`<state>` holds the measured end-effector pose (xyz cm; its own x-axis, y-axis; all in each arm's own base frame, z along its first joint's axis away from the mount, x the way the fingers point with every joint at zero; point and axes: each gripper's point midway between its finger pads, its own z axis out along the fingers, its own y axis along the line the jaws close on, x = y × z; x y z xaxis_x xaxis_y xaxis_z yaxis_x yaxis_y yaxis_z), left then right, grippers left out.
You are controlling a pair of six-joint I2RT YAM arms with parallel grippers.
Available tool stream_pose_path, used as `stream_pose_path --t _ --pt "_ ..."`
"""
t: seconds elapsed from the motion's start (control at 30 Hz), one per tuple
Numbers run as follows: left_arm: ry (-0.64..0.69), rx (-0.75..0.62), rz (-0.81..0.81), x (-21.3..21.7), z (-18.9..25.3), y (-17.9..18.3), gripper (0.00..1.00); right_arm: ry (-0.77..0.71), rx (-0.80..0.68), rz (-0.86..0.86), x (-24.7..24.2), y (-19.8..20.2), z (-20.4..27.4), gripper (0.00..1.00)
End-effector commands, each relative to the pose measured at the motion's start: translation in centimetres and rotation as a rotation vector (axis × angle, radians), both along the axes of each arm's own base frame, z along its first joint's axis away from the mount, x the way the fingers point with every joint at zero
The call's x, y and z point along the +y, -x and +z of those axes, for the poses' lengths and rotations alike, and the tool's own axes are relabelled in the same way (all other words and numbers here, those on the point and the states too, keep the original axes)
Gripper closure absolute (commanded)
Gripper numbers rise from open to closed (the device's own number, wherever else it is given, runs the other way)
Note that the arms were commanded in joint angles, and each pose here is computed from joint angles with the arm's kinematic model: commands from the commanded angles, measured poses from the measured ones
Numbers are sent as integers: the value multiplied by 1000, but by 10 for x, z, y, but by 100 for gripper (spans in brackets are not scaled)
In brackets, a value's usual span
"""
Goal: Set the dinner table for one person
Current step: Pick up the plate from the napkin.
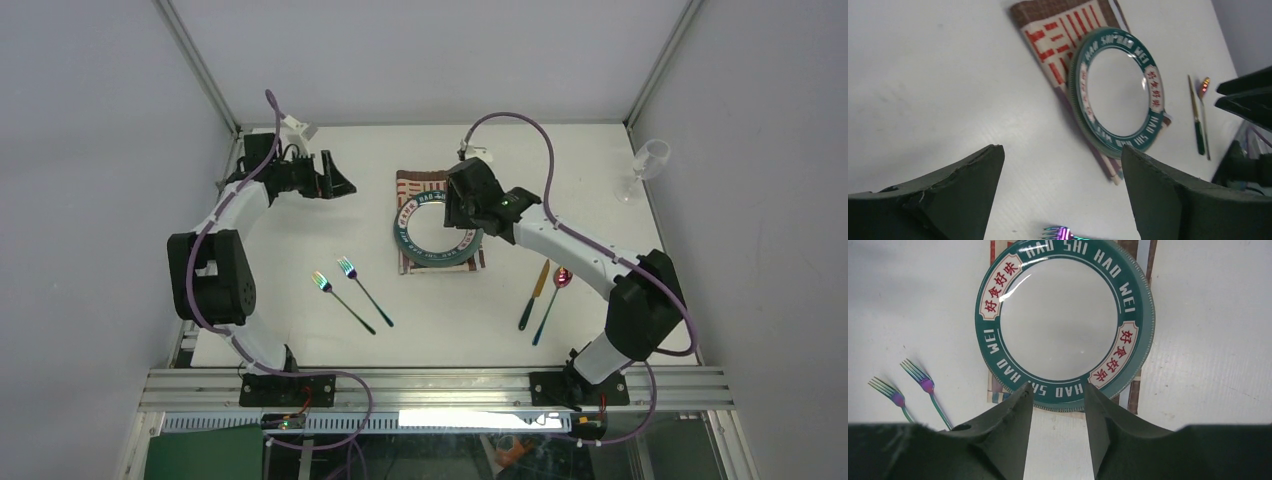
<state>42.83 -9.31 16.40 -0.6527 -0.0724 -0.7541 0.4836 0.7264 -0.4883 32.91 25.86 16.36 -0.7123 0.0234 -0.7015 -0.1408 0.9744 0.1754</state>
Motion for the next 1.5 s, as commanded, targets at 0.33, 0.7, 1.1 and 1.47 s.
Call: stream_pose_path --t 0.33,0.7,1.1,1.47 --pt "193 221 -359 -116 -10 49 12 -525 213 20 -40 -7 -20 49" --pt "173 267 -384 -146 -31 38 15 -506 198 31 -54 -29 -13 45" --pt "167 308 -375 -153 -50 30 15 -526 254 48 -46 -37 -36 56" --pt "130 311 -351 -147 -63 31 16 -554 280 67 -39 -41 -47 59"
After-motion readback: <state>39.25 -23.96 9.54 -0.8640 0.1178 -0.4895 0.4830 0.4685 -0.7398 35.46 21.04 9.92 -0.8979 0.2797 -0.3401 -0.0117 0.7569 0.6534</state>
